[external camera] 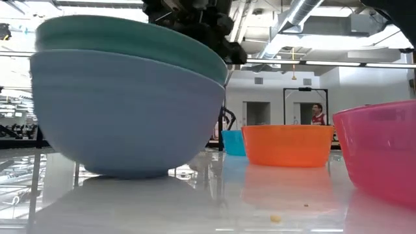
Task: Place and stack bowls onto a shelf
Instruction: Stack the big dark green bowl on top of the big pink bowl on the shelf
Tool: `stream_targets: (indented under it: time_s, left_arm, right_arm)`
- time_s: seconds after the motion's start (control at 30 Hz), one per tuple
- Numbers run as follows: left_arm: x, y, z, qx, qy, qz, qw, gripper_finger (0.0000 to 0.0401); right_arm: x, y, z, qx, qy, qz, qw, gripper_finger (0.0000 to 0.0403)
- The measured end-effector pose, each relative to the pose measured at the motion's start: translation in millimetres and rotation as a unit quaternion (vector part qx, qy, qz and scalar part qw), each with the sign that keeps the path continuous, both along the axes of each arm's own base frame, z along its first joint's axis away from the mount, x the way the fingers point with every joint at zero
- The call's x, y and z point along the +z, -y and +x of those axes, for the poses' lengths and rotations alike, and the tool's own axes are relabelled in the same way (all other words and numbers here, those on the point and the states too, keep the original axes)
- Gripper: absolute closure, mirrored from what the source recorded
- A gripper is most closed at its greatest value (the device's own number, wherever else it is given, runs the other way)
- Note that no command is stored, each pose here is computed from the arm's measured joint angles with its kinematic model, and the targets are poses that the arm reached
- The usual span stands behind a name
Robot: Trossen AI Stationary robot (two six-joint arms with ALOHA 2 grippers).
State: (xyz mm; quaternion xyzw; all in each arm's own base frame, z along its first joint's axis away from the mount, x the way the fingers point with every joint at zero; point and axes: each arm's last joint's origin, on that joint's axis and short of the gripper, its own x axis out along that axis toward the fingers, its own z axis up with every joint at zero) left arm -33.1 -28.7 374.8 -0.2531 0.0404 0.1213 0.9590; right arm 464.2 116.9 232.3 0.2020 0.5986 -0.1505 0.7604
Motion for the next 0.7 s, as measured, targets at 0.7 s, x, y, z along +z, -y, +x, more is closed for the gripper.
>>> stream_targets:
  time_s: [0.7]
  left_arm:
    - [0,0,0,0.001,-0.001,0.000,1.000,0.0197]
  right_arm:
    - [52,35,-7,-0.005,0.030,0.031,0.999,0.0381]
